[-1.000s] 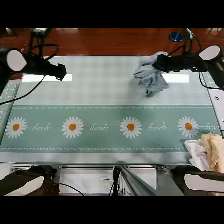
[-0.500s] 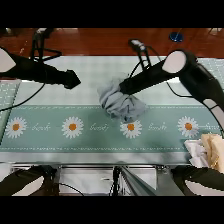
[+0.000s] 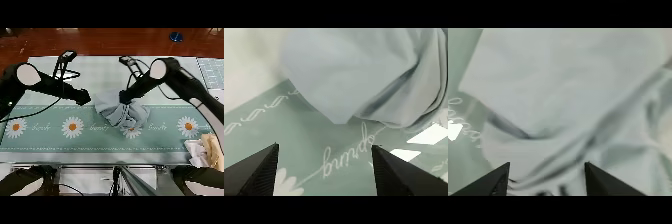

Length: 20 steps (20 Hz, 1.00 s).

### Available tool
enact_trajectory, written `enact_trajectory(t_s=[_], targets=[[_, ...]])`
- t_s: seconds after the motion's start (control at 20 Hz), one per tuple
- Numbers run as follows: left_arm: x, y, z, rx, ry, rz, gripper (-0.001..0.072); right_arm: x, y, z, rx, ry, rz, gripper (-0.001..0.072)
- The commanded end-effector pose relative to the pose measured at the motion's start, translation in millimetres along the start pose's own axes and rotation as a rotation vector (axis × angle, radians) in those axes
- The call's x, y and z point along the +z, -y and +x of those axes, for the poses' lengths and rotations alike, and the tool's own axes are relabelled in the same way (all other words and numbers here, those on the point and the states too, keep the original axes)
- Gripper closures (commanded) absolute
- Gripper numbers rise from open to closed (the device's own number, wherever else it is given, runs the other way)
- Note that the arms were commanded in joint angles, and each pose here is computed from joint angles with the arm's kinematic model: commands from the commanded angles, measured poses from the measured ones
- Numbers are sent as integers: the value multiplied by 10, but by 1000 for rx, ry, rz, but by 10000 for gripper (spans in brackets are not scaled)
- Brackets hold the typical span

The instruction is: Fold the shirts.

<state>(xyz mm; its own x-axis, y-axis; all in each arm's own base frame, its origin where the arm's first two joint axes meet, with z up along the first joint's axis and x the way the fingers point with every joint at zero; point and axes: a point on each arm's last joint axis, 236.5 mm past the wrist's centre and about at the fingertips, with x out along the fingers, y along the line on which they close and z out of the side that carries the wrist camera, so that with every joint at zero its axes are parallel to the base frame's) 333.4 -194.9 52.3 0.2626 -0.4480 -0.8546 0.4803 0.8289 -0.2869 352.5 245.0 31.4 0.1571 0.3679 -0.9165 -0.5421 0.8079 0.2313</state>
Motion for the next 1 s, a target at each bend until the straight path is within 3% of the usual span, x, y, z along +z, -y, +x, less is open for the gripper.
enact_trajectory(t_s=[0.0, 0.15, 0.25, 0.35, 0.5, 0.95], targets=[[35, -201, 89, 22, 11, 45, -13, -249, 624, -593, -189, -20, 17, 168], [-65, -432, 329, -4, -50, -55, -4, -526, 1136, -948, -235, -38, 175, 155], [-137, -293, 543, -180, -97, -127, 57, -660, 1342, -1042, -203, -37, 283, 155], [-131, -144, 723, -344, -117, -230, 53, -764, 1410, -1026, -122, -28, 371, 156], [-136, -73, 1023, -459, -148, -372, 19, -1037, 1435, -858, -25, -71, 464, 162], [-146, -123, 1404, -496, -205, -394, 15, -1720, 1232, -482, 7, -125, 552, 175]])
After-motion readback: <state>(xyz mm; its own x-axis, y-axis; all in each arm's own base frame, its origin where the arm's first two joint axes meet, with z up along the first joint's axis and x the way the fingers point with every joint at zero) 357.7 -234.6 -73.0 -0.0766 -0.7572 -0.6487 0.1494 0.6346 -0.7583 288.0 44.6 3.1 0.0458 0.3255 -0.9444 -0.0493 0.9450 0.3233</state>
